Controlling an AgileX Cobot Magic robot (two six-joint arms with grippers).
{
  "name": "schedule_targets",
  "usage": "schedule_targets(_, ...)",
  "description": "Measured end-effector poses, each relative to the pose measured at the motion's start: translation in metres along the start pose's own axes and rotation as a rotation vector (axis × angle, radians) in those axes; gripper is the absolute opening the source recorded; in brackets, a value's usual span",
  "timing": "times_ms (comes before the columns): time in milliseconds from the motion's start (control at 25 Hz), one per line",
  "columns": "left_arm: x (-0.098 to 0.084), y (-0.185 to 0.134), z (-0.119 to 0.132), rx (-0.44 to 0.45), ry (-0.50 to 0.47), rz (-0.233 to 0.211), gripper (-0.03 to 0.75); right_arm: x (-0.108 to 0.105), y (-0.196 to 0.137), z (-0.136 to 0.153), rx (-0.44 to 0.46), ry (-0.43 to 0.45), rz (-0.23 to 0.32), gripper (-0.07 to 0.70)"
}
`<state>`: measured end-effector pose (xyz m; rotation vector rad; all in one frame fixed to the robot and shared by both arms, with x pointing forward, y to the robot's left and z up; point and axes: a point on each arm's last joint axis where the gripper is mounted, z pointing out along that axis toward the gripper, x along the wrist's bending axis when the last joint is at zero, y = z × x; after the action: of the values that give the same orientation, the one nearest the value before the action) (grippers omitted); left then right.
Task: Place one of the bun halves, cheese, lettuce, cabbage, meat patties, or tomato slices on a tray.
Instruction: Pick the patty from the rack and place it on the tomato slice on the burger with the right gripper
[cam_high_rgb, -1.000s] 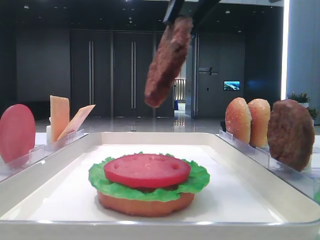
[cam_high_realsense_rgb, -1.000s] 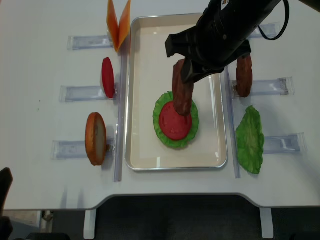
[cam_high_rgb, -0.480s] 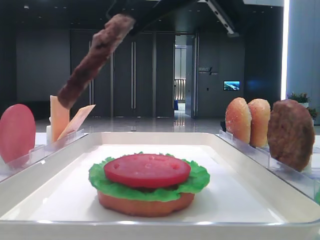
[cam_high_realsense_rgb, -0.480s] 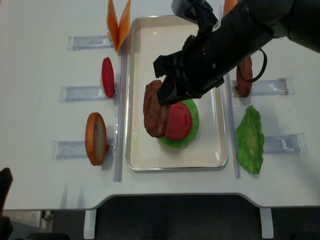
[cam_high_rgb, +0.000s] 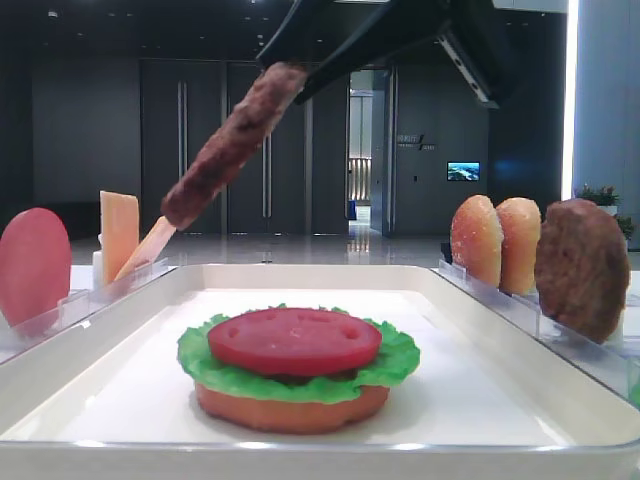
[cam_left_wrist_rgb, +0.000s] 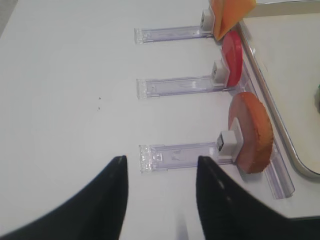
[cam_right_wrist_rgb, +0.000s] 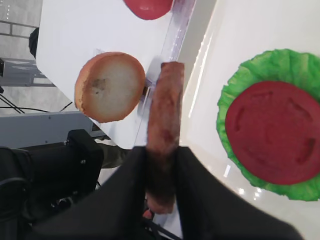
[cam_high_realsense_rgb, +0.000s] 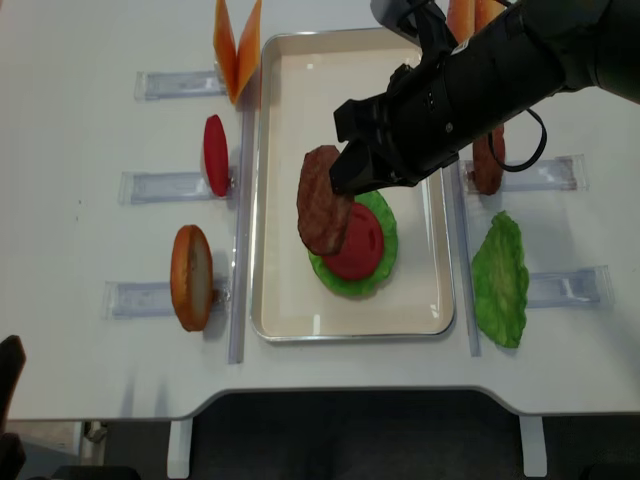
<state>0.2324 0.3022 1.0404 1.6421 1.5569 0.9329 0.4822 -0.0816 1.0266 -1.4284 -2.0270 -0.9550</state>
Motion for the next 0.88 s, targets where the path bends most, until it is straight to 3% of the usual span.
schedule_targets(400,0.000,0.000,0.000,0.000,0.000,0.000,0.345,-0.016,0.004,0.021,0.055,0.063,-0.031,0.136)
schedule_targets(720,0.000,0.000,0.000,0.000,0.000,0.000,0.345,-0.034,0.012,0.010,0.031,0.073,-0.052,0.136)
schedule_targets(880,0.000,0.000,0.000,0.000,0.000,0.000,0.345,-0.048,0.008,0.007,0.013,0.096,-0.021,0.136)
